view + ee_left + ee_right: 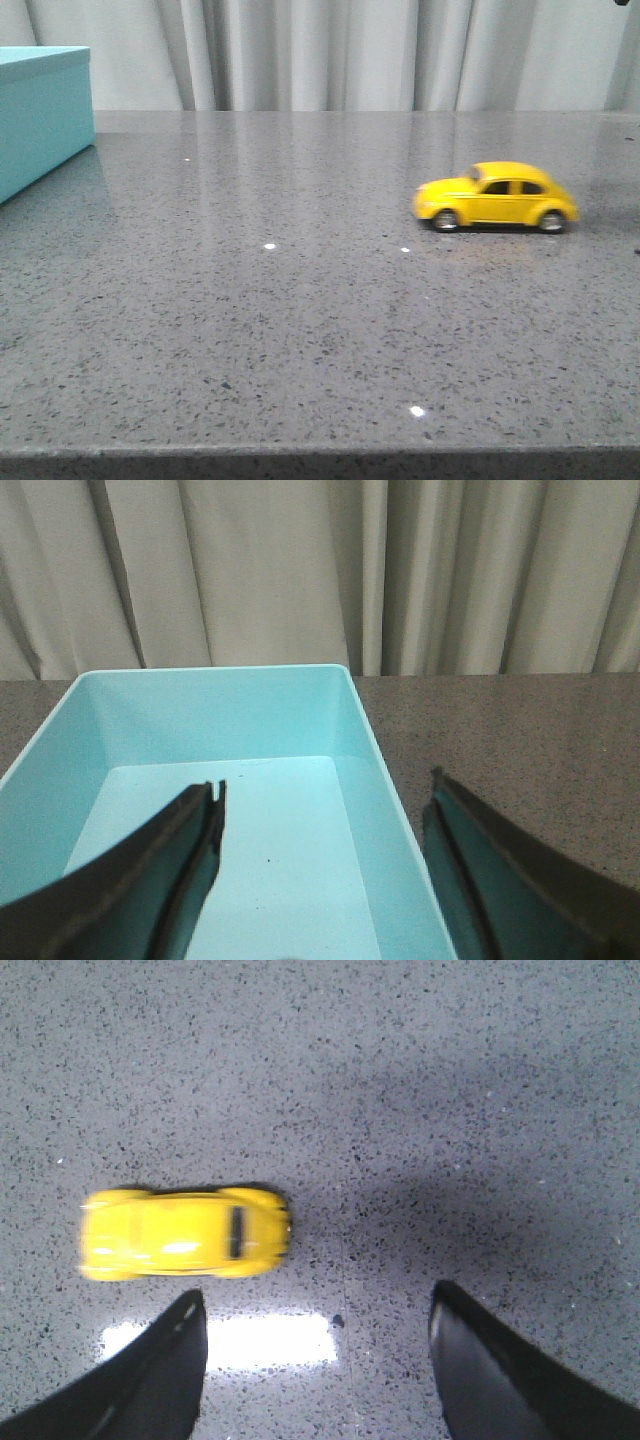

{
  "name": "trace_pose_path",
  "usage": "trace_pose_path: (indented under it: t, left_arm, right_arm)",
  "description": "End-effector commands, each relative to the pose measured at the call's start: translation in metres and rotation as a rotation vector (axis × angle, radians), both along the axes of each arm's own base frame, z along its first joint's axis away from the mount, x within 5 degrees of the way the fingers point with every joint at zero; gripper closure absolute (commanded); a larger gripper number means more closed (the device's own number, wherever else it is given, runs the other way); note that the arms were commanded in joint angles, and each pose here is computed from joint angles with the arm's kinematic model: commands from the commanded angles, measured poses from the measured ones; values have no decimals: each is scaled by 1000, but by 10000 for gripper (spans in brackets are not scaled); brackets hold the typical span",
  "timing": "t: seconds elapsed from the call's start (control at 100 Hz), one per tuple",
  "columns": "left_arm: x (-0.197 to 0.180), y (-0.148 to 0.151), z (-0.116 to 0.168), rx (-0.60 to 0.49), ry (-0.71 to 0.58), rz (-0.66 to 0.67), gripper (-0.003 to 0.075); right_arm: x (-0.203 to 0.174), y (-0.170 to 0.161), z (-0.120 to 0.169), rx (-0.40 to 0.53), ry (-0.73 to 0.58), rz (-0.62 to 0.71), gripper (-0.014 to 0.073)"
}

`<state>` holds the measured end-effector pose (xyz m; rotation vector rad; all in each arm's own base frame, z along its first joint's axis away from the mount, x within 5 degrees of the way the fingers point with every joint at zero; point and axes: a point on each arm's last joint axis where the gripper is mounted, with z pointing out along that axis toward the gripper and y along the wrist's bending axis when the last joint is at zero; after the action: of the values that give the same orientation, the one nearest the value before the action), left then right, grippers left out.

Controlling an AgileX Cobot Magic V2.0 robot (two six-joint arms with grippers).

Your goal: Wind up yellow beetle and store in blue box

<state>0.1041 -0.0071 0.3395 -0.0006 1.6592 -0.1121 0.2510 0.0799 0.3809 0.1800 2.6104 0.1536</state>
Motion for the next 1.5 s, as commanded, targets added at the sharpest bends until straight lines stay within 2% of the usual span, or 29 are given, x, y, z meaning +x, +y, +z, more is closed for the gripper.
trace_pose_path:
  t: [0.0, 0.43, 0.58, 0.79, 0.9, 1.02, 1.14, 1.24, 1.37, 1.49]
  left_arm:
    - [1, 0, 18, -24, -105, 5, 292]
    - [1, 1, 20, -27, -127, 9, 294]
    - [1, 0, 19, -14, -121, 7, 344]
    - [12, -2, 23, 54, -26, -16, 363]
    - [26, -4, 30, 133, 58, -46, 361]
    - [44, -12, 42, 299, 117, -129, 356]
    - [65, -26, 56, 460, 163, -252, 281]
    - [85, -42, 58, 648, 240, -407, 232]
    - [114, -63, 61, 733, 313, -543, 230]
    - [138, -81, 67, 792, 325, -622, 232]
  right_arm:
    - [-6, -2, 17, 16, -89, 13, 118]
    - [-6, 6, 19, 29, -116, 45, 118]
    - [-7, 7, 20, 33, -124, 51, 118]
    - [-12, 12, 25, 49, -164, 79, 118]
    - [-15, 14, 27, 53, -170, 91, 118]
    - [-18, 17, 29, 58, -178, 107, 118]
    - [-19, 20, 30, 62, -187, 119, 118]
    - [-19, 20, 30, 64, -193, 121, 118]
    - [-18, 20, 30, 65, -194, 121, 118]
    - [-18, 20, 30, 65, -194, 121, 118]
